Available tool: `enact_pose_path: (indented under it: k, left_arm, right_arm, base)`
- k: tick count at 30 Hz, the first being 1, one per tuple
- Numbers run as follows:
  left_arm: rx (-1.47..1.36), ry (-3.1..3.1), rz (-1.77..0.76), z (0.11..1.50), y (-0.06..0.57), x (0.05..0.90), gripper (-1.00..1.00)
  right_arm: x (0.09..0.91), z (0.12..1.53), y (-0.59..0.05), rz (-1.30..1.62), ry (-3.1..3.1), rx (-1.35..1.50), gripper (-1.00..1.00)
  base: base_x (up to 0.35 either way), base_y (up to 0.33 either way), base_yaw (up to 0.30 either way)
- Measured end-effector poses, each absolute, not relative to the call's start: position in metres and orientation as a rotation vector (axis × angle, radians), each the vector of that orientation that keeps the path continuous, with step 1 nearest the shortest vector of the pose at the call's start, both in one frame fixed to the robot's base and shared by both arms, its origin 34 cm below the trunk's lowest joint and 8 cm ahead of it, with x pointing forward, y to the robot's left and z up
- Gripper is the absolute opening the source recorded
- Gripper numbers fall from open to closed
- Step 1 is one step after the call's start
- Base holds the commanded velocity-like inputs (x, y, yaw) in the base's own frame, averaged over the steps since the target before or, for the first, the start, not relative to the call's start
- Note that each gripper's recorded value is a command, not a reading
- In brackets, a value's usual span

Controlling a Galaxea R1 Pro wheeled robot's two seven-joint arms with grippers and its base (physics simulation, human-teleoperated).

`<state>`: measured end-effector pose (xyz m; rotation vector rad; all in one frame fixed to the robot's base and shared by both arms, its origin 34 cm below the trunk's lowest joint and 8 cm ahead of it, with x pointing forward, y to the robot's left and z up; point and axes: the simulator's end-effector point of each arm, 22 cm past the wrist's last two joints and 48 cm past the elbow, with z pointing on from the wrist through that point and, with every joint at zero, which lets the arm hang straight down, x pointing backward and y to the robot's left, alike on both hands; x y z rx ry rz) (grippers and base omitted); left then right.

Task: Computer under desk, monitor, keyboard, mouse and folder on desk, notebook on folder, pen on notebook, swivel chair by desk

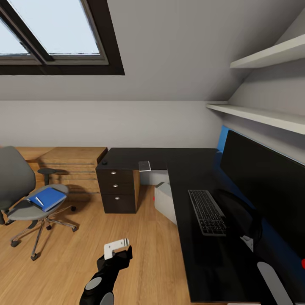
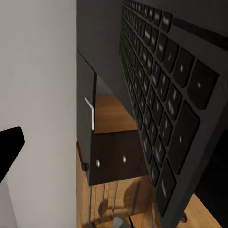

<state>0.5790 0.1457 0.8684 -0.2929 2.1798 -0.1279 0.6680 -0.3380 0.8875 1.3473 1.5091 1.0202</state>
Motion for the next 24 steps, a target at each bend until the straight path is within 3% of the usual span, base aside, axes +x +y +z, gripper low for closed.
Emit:
enact_pose_path:
  k: [17, 24]
  left_arm:
    - [-0.297, 2.174, -0.13, 0.848, 0.147, 0.582, 1.0]
    - [-0.296, 2.176, -0.13, 0.837, 0.147, 0.583, 1.0]
  right_arm:
    - [0.668, 0.855, -0.345, 0.998, 1.524, 1.362, 1.0]
    - [0.669, 0.844, -0.345, 0.999, 1.525, 1.362, 1.0]
  base:
    - [-0.003, 0.0, 0.0]
    - [-0.24, 0.0, 0.0]
